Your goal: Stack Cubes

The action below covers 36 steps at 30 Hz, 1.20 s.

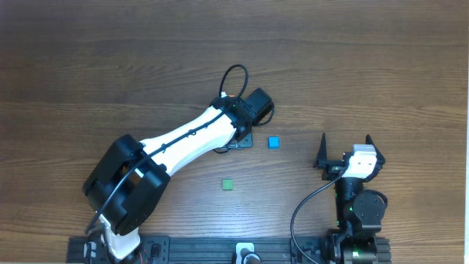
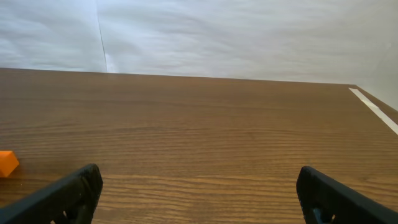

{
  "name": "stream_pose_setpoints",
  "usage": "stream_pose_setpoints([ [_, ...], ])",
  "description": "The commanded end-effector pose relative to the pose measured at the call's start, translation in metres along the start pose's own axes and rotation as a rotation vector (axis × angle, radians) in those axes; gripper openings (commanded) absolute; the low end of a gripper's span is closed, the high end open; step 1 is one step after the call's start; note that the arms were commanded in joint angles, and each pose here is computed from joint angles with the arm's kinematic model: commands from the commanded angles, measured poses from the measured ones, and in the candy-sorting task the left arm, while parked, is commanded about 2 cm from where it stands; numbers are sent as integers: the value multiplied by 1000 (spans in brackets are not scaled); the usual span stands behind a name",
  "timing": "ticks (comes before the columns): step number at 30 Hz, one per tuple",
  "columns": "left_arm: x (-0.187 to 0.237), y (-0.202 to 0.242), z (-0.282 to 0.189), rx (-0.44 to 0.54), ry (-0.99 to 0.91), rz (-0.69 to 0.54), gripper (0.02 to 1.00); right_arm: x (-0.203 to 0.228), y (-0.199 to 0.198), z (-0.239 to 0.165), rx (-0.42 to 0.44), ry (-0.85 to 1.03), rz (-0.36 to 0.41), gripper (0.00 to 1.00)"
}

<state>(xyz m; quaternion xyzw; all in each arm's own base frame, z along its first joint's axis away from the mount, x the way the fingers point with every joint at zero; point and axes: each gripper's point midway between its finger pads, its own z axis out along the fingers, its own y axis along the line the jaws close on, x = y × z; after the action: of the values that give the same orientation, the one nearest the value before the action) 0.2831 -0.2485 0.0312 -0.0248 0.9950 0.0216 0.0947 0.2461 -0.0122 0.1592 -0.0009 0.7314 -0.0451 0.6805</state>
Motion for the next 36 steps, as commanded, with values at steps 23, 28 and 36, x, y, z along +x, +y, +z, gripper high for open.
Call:
stream_pose_setpoints([
  [23, -3, -1, 4, 6, 7, -14, 187, 2, 0, 0, -3, 1, -4, 991],
  [28, -3, -1, 4, 6, 7, -14, 222, 2, 0, 0, -3, 1, -4, 991],
  [36, -3, -1, 4, 6, 8, -14, 281, 2, 0, 0, -3, 1, -4, 993],
])
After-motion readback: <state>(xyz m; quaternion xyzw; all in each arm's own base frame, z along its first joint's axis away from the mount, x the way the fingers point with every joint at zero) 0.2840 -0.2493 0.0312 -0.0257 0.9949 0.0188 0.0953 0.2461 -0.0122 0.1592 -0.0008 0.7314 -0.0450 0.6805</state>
